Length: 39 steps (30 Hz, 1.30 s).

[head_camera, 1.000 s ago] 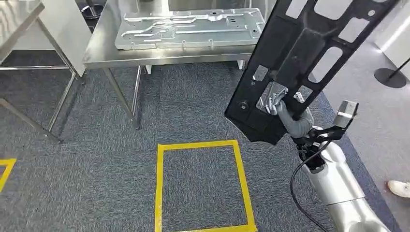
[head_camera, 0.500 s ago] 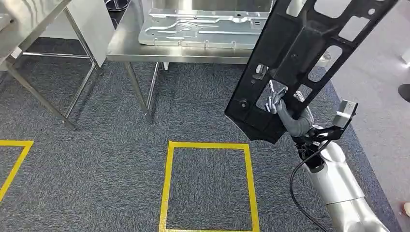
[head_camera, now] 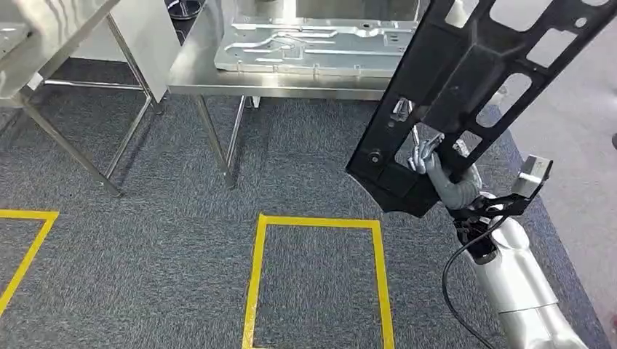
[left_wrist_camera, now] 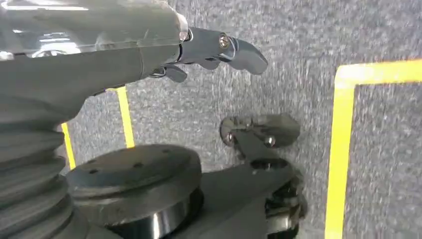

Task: Take the parts from the cabinet and place them on the table.

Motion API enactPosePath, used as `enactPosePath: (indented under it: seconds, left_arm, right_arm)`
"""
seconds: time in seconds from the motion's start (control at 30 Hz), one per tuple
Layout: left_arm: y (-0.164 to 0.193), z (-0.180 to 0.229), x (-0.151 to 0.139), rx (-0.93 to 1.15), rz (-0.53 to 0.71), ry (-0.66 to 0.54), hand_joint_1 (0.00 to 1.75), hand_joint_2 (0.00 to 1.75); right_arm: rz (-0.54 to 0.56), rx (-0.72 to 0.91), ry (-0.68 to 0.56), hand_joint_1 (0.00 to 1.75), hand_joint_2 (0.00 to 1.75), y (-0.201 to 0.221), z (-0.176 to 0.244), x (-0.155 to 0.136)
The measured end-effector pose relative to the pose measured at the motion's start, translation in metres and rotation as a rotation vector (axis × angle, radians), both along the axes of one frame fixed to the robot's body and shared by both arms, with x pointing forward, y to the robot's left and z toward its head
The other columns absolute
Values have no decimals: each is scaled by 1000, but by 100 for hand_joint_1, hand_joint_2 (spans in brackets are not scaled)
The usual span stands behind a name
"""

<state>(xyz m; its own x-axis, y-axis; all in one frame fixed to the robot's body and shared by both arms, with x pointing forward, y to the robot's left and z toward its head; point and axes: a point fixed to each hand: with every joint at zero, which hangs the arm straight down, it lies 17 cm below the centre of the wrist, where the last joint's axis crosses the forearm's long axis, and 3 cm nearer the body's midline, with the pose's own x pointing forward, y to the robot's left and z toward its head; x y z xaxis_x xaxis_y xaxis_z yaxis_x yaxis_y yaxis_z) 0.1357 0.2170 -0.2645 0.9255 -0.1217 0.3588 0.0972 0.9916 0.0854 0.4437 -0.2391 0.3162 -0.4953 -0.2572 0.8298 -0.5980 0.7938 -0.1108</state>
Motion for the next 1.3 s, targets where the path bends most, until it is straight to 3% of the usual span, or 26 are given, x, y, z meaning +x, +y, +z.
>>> enactPosePath:
  seconds: [1.3]
  left_arm:
    - [0,-4,-17,5,-8,23,0,175]
  right_arm:
    - [-37,9,13,175,175,-27,-5,-7]
